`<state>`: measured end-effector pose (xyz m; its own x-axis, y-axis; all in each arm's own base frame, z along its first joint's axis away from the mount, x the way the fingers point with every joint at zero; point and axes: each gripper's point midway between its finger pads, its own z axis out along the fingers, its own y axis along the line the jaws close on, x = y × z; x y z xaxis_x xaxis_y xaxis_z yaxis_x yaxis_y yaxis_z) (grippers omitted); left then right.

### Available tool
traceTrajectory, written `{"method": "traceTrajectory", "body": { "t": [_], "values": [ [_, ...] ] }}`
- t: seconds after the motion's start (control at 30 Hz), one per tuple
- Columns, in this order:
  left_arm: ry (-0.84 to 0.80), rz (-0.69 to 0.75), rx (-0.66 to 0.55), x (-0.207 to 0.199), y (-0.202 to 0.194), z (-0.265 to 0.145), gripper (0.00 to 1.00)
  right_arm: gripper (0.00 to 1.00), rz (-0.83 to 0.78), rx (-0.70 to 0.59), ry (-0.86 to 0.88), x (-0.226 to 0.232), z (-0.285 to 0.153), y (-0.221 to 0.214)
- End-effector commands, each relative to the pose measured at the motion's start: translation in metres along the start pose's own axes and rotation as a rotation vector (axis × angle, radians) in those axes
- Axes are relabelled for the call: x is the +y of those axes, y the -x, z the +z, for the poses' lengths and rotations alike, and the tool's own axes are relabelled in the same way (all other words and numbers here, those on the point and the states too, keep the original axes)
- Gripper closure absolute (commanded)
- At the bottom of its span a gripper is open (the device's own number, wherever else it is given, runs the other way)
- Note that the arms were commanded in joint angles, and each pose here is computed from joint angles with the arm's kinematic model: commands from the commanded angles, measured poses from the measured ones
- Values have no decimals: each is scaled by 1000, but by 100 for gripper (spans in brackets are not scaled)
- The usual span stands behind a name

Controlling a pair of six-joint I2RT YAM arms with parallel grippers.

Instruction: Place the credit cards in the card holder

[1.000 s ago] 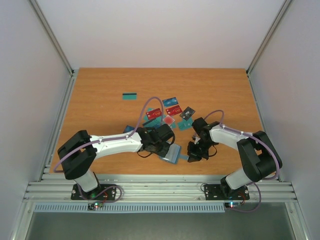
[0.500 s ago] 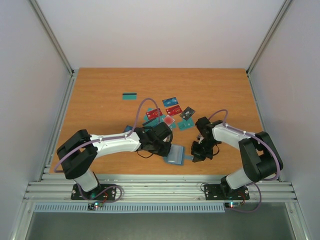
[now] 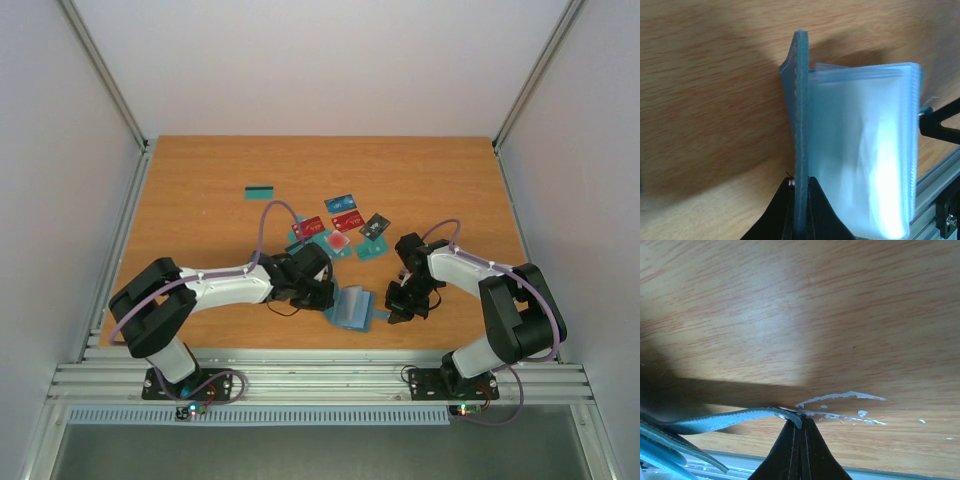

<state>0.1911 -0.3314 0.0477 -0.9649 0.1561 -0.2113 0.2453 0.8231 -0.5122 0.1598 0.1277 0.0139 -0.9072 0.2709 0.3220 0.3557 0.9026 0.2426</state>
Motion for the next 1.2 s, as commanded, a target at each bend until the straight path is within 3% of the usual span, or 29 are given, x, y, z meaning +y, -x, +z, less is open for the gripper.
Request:
{"method": "traceTrajectory", "body": {
  "t": [0.0,0.4,0.77,1.0,1.17],
  "values": [
    [-25,-84,32,12,-8,4,100,99,7,-34,-21,-8,-1,6],
    [-27,-127,37,20,-6,5,100,97,-21,-29,67,2,-1,8],
    [-17,-84,29,13,-1,0,100,76,-98,-73,159,26,-33,4],
    [-13,-64,34,10,1,1,100,55,-135,-115,199,39,-64,-4],
    [-13,-57,36,8,2,2,100,49,-160,-120,325,62,-83,-13]
  ]
}}
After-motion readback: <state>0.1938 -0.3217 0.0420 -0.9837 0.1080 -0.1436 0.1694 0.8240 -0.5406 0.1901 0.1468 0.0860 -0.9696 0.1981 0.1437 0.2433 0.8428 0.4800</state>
